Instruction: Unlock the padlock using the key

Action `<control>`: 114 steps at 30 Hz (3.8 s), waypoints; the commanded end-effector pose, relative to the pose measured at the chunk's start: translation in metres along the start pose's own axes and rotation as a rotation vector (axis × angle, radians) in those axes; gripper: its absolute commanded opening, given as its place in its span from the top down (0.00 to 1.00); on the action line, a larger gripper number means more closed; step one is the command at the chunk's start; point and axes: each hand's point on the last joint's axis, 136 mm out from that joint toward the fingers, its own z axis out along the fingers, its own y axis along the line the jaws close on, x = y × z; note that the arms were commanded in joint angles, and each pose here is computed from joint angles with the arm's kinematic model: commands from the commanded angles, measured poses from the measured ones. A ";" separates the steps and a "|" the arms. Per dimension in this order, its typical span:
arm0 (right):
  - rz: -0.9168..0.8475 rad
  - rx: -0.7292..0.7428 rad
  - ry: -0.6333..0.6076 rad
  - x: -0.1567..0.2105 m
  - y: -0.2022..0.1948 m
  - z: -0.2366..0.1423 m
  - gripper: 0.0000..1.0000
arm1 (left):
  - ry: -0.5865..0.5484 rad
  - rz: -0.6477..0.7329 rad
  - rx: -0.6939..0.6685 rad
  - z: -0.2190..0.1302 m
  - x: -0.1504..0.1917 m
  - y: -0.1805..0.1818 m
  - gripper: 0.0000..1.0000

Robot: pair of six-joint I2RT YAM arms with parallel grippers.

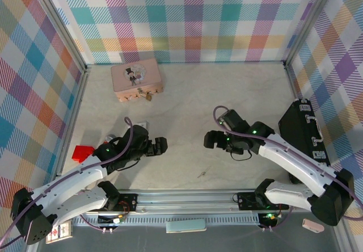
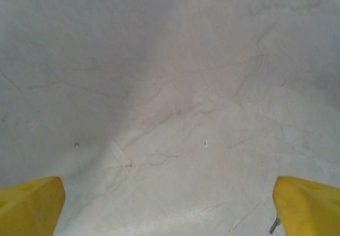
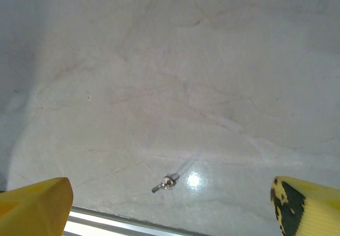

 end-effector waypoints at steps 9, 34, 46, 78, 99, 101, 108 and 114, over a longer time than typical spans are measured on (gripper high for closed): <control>0.038 0.118 0.198 0.055 0.000 0.041 0.15 | 0.001 -0.055 -0.047 0.012 0.020 0.016 0.00; -0.049 0.205 0.393 0.109 0.007 0.089 0.62 | -0.066 -0.094 -0.082 0.009 0.020 0.035 0.00; -0.253 0.243 0.393 0.109 -0.009 0.097 0.68 | -0.085 -0.085 -0.106 0.004 0.017 0.041 0.00; -0.296 0.240 0.413 0.111 -0.001 0.119 0.89 | -0.088 -0.086 -0.122 0.005 0.015 0.041 0.00; -0.139 0.076 0.254 0.081 0.019 0.110 1.00 | -0.114 -0.082 -0.072 0.004 0.004 0.027 0.00; -0.078 0.007 0.208 0.070 0.023 0.108 1.00 | -0.126 -0.090 -0.041 0.004 0.000 0.021 0.00; 0.038 -0.202 0.049 0.036 0.045 0.095 1.00 | -0.166 -0.125 0.101 0.004 -0.016 -0.008 0.00; 0.066 -0.345 -0.085 0.009 0.071 0.074 1.00 | -0.205 -0.149 0.242 -0.008 -0.046 -0.037 0.02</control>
